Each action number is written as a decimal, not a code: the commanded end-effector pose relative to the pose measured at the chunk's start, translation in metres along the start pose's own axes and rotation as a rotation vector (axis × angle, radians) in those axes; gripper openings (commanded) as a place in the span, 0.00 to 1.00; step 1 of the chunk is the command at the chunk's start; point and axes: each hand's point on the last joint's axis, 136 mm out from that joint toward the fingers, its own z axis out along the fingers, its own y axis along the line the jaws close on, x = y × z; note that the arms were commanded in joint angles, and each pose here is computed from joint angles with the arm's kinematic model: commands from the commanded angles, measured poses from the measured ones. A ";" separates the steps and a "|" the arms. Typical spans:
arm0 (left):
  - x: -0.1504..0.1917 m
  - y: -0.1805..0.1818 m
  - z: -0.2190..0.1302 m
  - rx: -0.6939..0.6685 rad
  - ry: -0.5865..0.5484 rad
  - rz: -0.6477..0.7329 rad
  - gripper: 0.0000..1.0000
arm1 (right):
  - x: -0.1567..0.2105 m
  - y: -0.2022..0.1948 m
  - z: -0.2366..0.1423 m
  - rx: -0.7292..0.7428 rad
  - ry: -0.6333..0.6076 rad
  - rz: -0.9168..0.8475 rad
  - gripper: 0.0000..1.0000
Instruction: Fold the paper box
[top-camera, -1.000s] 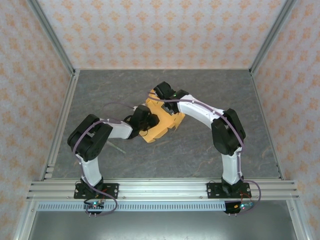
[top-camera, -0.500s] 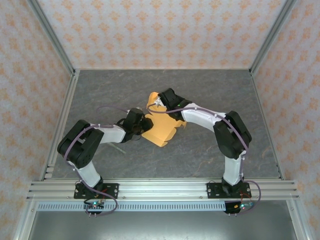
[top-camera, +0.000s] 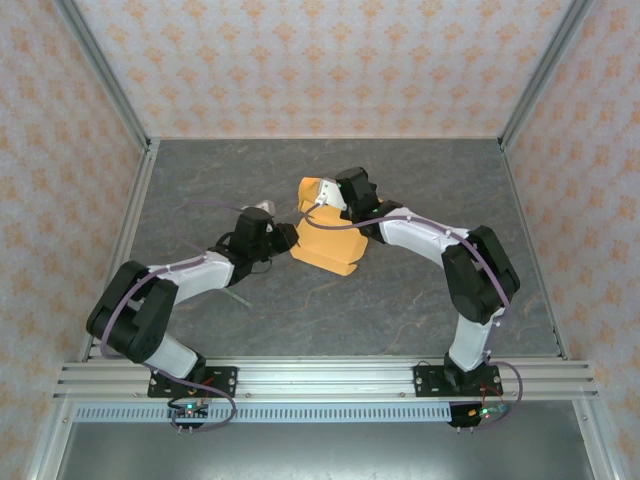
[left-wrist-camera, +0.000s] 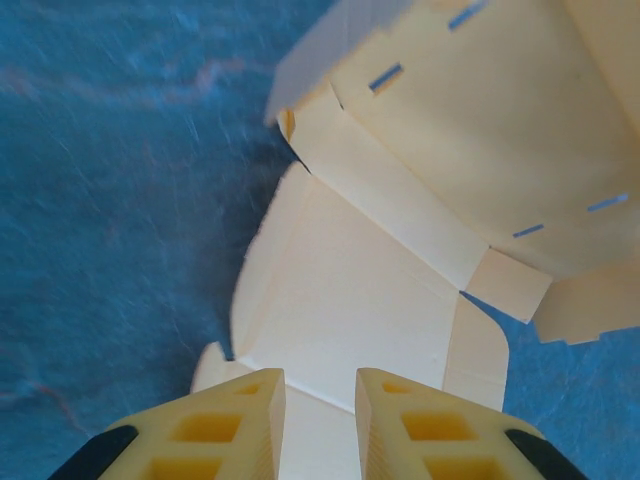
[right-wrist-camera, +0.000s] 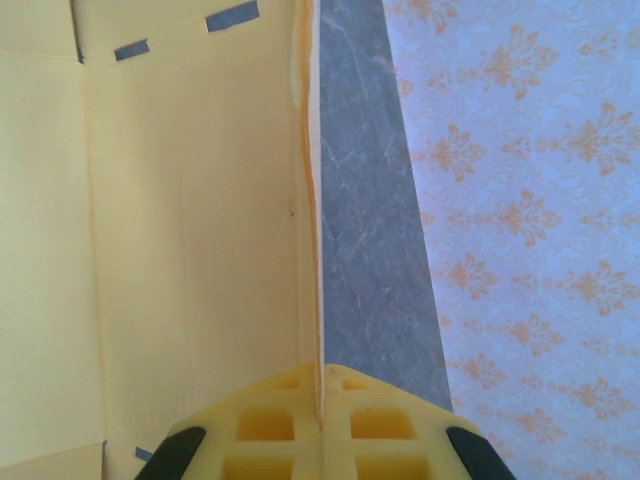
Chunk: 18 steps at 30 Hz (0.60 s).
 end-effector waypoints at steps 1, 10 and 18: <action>-0.023 -0.006 -0.015 0.004 -0.017 0.060 0.27 | -0.008 -0.012 -0.009 0.011 -0.072 0.002 0.00; -0.037 -0.042 -0.002 0.077 0.080 0.257 0.38 | -0.003 -0.013 -0.021 -0.125 -0.109 0.120 0.00; -0.012 -0.072 0.017 0.192 0.145 0.510 0.46 | 0.010 -0.018 -0.036 -0.376 -0.111 0.303 0.00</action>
